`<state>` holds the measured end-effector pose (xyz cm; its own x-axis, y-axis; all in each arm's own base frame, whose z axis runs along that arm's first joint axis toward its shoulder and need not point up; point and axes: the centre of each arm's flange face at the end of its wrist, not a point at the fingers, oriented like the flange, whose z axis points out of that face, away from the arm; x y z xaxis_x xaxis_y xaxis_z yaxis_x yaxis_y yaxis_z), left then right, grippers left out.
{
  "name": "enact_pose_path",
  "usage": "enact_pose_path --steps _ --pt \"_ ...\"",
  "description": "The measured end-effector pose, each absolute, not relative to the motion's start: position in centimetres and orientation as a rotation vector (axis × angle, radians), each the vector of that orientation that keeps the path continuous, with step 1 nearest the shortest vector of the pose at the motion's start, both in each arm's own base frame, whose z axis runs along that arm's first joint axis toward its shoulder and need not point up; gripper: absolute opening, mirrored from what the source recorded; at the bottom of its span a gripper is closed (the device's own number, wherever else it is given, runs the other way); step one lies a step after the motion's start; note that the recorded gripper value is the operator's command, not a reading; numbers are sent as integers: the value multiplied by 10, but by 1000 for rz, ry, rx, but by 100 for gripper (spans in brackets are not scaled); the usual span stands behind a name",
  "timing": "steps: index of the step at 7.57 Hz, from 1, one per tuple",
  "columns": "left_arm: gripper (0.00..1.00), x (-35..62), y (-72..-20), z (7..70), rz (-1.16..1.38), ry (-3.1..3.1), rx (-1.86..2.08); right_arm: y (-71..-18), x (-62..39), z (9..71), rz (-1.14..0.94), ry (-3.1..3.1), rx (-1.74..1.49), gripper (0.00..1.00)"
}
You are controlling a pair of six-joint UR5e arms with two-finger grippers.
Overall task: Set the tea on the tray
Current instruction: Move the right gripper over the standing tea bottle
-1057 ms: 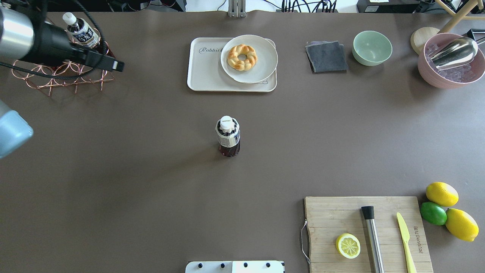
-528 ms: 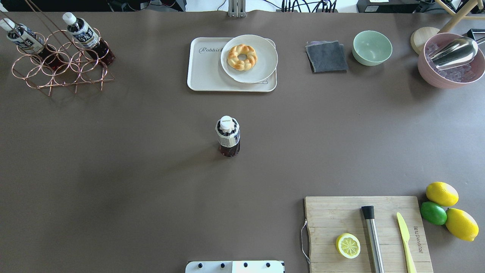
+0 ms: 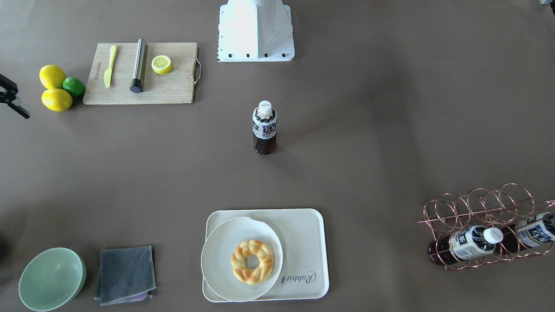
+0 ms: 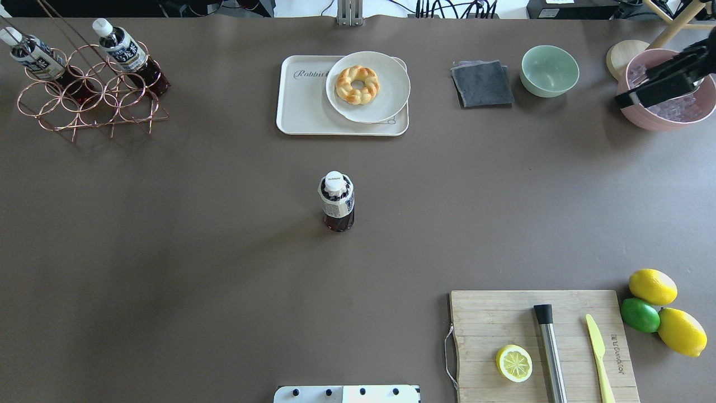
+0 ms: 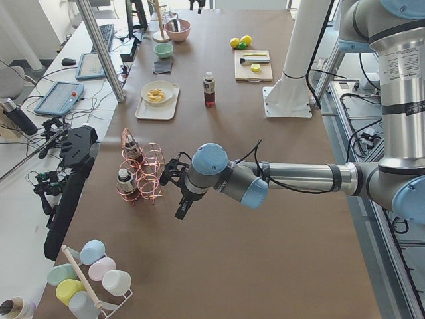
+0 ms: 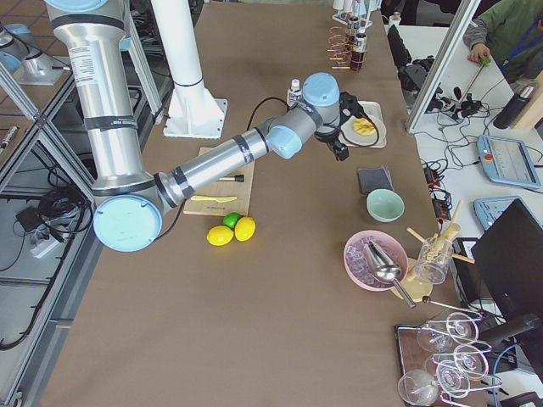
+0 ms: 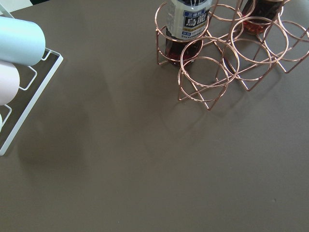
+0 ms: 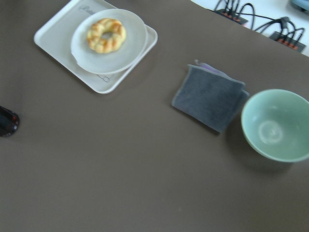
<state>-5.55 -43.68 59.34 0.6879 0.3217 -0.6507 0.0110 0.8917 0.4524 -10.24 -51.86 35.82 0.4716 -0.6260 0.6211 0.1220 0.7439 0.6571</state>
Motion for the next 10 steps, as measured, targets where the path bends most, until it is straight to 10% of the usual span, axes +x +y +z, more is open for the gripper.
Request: enact_pose_path --steps 10 --pt "99 -57 -442 621 155 805 398 -359 -470 168 -449 -1134 1010 98"
